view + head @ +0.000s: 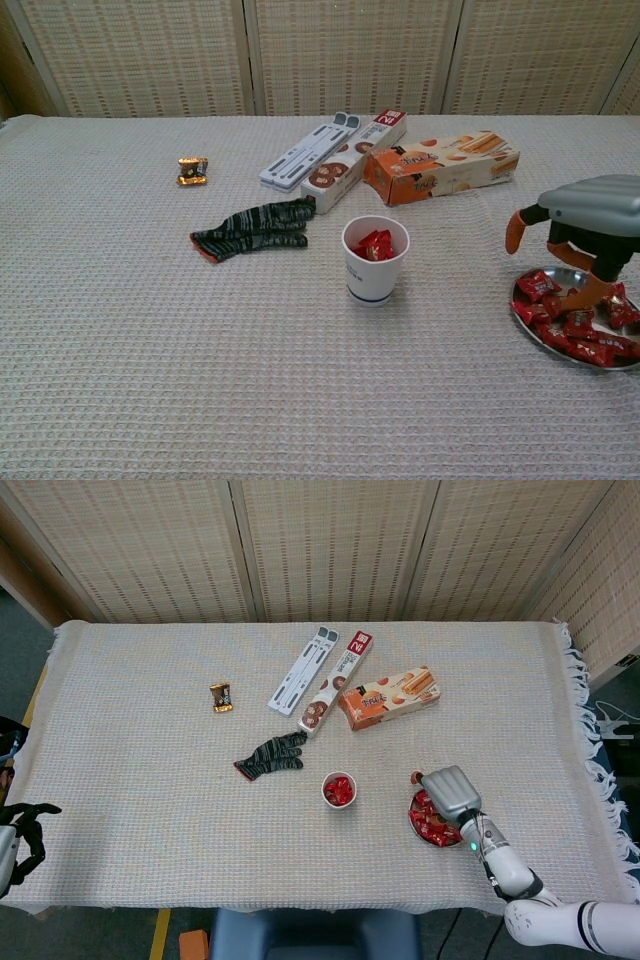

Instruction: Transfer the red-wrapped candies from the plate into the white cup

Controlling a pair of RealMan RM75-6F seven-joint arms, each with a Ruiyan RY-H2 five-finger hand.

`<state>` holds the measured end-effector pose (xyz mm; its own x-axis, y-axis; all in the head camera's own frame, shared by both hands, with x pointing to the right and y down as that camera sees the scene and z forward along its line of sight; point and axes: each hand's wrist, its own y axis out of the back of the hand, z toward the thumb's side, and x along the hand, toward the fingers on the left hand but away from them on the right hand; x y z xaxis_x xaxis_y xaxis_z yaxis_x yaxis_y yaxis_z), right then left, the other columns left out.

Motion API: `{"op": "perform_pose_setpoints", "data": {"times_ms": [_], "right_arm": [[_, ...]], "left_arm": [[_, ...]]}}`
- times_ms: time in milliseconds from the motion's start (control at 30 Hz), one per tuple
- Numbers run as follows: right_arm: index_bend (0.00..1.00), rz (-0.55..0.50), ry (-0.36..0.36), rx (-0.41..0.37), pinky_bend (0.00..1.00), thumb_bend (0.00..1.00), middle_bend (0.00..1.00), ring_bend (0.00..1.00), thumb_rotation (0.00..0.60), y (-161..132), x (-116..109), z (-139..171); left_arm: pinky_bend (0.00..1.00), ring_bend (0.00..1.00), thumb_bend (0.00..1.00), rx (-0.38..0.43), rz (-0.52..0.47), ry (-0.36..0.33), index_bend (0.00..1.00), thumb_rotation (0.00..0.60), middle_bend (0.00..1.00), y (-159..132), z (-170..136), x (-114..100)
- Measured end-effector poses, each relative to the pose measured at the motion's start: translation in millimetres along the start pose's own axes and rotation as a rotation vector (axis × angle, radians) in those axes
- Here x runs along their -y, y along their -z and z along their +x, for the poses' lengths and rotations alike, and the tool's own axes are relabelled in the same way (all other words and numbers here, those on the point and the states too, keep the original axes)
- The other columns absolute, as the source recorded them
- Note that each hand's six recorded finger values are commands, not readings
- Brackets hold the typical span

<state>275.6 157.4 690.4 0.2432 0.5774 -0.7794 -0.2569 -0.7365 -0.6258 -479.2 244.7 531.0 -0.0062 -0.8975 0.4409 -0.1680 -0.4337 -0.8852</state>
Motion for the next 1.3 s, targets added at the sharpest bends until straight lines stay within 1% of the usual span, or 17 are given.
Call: {"op": "perform_pose_setpoints", "data": {"times_ms": [167,300,467,700,1033,1167,1300], "right_arm": [[0.25,0.008,-0.038,0.014,0.98,0.02,0.82,0.78,0.600,6.4,12.4,0.8],[0.25,0.013,-0.061,0.024,0.98,0.02,0.82,0.78,0.600,11.3,21.0,0.8],[0.26,0.018,-0.071,0.031,0.98,0.02,0.82,0.78,0.600,14.2,26.8,2.2],[0.31,0.008,-0.056,0.027,0.98,0.02,0.82,0.78,0.600,15.0,27.5,4.3],[0.31,-0.006,0.001,0.019,0.98,0.02,0.82,0.78,0.600,13.3,15.5,9.1],[0.31,-0.009,0.000,0.017,0.98,0.02,0.82,0.78,0.600,13.6,14.7,15.0],[0.31,0.004,-0.018,0.024,0.98,0.02,0.82,0.78,0.600,17.0,18.8,21.4]], "left_arm": [[0.28,0.27,0.42,0.002,0.003,0.006,0.35,0.600,0.24,-0.3,-0.2,1.4],[0.28,0.27,0.42,0.002,0.002,0.005,0.35,0.600,0.24,-0.5,0.0,1.2],[0.28,0.27,0.42,0.001,0.002,0.004,0.34,0.600,0.24,-0.3,0.0,1.0],[0.28,0.27,0.42,0.003,0.006,0.008,0.35,0.600,0.24,-0.6,0.1,2.0],[0.28,0.27,0.42,0.004,0.006,0.008,0.35,0.600,0.24,-1.0,-0.2,1.8],[0.28,0.27,0.42,0.005,0.005,0.007,0.35,0.600,0.24,-1.2,-0.3,1.6],[0.28,0.27,0.42,0.006,0.005,0.005,0.34,0.600,0.24,-1.7,-0.7,1.4]]}}
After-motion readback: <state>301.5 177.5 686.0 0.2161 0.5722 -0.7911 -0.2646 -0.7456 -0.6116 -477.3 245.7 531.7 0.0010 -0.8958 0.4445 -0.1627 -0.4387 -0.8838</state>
